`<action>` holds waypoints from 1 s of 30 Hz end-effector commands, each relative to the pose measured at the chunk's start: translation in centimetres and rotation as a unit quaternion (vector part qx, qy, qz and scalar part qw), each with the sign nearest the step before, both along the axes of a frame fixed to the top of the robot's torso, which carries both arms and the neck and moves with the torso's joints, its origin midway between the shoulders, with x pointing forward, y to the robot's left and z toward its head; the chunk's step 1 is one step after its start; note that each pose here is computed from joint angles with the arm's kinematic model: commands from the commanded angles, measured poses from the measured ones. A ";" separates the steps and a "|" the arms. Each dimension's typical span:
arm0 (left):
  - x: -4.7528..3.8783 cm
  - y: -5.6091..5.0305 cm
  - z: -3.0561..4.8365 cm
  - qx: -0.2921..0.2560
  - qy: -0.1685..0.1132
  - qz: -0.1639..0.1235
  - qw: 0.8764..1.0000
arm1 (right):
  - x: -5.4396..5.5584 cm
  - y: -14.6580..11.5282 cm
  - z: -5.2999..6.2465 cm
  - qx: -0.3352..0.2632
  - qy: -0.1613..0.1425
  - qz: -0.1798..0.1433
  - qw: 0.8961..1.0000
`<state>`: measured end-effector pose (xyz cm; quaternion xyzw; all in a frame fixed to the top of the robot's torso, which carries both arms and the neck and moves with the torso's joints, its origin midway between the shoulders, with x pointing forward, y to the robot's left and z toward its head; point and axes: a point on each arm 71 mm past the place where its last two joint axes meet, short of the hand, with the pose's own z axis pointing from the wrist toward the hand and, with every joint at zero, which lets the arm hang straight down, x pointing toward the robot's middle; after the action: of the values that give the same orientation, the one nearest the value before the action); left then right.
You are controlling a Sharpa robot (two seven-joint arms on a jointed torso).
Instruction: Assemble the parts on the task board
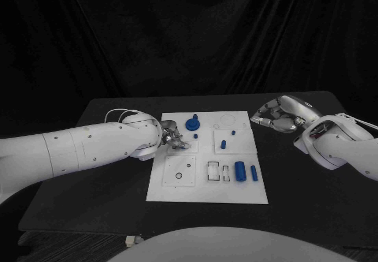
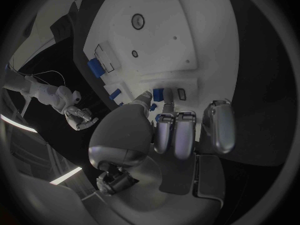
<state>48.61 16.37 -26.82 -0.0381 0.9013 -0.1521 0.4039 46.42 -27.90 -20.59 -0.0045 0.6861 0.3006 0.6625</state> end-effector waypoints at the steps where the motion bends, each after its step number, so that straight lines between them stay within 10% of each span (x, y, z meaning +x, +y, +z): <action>1: -0.05 -0.2 -0.13 0.001 0.005 -0.007 1.000 | 0.0 -0.1 -0.2 -0.001 0.005 -0.006 1.000; 30: 0.22 -0.3 -0.06 -0.016 -0.009 -0.012 1.000 | -0.1 -0.2 -0.4 -0.003 0.011 -0.007 1.000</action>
<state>48.88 16.01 -26.72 -0.0329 0.8974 -0.1676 0.4067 46.34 -27.95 -20.81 -0.0037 0.6895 0.2998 0.6593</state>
